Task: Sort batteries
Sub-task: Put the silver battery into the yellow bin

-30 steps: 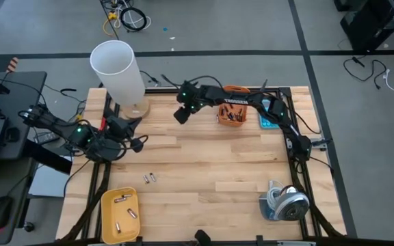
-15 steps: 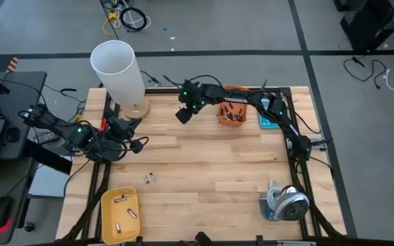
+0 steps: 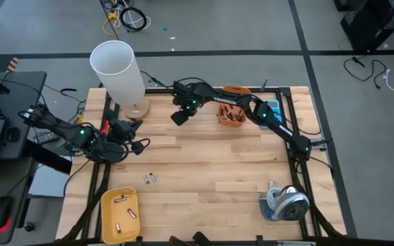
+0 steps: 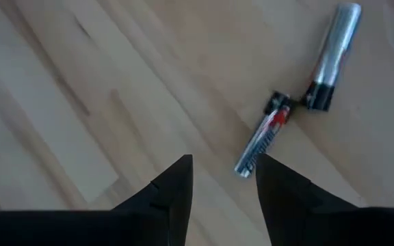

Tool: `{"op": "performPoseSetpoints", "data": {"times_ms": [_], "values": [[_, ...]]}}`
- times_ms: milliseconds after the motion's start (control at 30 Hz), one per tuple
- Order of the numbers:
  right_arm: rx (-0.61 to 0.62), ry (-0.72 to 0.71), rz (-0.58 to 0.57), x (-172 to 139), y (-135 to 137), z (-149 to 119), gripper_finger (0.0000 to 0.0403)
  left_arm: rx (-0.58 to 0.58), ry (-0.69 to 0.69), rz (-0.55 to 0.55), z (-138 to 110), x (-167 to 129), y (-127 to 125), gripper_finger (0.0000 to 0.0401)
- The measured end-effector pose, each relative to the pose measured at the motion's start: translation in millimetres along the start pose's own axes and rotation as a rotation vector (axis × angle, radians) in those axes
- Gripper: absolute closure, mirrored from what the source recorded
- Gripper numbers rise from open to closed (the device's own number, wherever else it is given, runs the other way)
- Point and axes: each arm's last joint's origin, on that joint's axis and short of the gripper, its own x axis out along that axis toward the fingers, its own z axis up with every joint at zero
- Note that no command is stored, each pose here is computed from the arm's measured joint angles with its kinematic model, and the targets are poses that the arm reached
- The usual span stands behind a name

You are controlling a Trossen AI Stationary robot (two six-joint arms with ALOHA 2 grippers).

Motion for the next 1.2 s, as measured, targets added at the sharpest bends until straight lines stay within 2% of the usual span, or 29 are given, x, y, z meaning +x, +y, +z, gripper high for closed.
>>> {"op": "performPoseSetpoints", "data": {"times_ms": [233,633,700,767,833,900,1000,1067,1200], "values": [[0.041,-0.032,0.003,-9,1,0,0.0268,0.015,0.021,-0.006,-12,3,-3,0.0401],[0.069,-0.038,-0.006,-7,-2,1,0.0287,0.042,0.018,-0.001,-12,4,-3,0.0401],[0.035,-0.031,-0.007,-7,-2,1,0.0291,0.041,0.032,-0.022,-12,4,-4,0.0401],[-0.054,-0.030,0.004,-7,-2,1,0.0295,0.037,0.063,-0.075,-13,4,-6,0.0401],[-0.117,-0.050,0.087,-11,1,5,0.0302,0.030,0.097,-0.137,-14,4,-9,0.0401],[-0.143,-0.120,0.161,-23,6,12,0.0311,0.011,0.112,-0.182,-13,4,-11,0.0401],[-0.224,-0.252,0.186,-67,22,16,0.0329,-0.015,0.104,-0.201,-10,4,-14,0.0401],[-0.314,-0.328,0.134,-103,34,11,0.0346,-0.028,0.100,-0.215,-9,4,-16,0.0401],[-0.485,-0.479,0.012,-164,58,-4,0.0391,0.025,0.118,-0.303,-6,12,-30,0.0401]]}}
